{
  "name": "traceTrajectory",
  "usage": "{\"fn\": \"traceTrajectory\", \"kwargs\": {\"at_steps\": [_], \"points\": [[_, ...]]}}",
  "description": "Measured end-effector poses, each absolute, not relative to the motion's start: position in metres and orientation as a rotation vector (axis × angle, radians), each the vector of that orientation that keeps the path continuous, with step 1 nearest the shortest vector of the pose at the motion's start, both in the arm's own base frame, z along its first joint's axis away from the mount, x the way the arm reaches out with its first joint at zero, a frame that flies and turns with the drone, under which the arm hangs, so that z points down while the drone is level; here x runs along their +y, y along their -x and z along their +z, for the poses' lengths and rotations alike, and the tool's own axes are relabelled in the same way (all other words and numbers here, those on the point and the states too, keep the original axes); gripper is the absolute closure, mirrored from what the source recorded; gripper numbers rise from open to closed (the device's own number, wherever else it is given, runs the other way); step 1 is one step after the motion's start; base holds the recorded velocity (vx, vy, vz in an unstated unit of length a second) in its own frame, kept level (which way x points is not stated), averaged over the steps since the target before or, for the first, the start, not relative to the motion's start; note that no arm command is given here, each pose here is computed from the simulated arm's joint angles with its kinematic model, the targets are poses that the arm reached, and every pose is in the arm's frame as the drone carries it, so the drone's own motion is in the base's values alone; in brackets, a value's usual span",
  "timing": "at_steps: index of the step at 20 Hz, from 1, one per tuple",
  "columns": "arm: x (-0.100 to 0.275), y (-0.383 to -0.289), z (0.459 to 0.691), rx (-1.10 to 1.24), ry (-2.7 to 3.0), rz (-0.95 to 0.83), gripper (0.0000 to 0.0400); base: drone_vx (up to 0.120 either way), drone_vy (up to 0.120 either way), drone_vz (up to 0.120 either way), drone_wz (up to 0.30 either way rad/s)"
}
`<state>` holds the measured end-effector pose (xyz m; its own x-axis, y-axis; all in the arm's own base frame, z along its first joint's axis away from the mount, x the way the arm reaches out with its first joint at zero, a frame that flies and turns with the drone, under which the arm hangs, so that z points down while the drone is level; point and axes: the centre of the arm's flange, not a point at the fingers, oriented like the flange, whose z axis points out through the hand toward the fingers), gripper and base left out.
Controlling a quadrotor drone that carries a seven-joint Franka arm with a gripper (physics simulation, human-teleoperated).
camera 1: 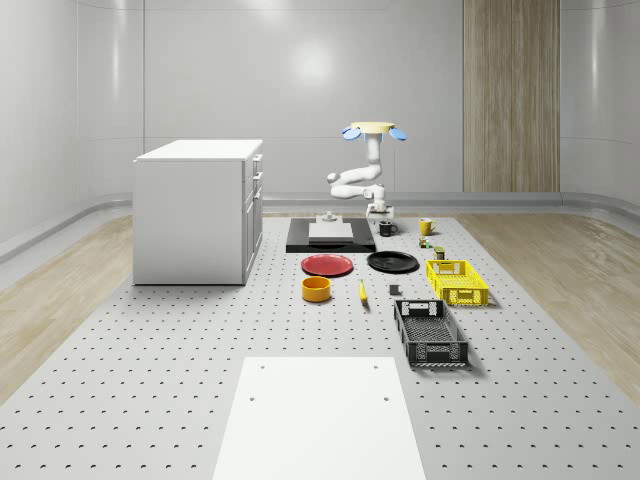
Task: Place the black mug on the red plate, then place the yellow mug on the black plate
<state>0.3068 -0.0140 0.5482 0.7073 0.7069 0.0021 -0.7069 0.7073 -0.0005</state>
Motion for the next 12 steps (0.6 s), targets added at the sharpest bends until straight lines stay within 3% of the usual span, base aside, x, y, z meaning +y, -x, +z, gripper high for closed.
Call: {"fn": "traceTrajectory", "kwargs": {"at_steps": [2,5,12], "points": [[-0.0140,-0.3068,0.5484,-0.002,0.000,0.785,0.0153,0.000,0.000,0.000,0.000],[-0.0140,-0.3068,0.5486,-0.002,0.000,0.785,0.0225,0.000,0.000,0.000,0.000],[-0.0140,-0.3068,0.5487,-0.002,0.000,0.785,0.0279,0.000,0.000,0.000,0.000]]}}
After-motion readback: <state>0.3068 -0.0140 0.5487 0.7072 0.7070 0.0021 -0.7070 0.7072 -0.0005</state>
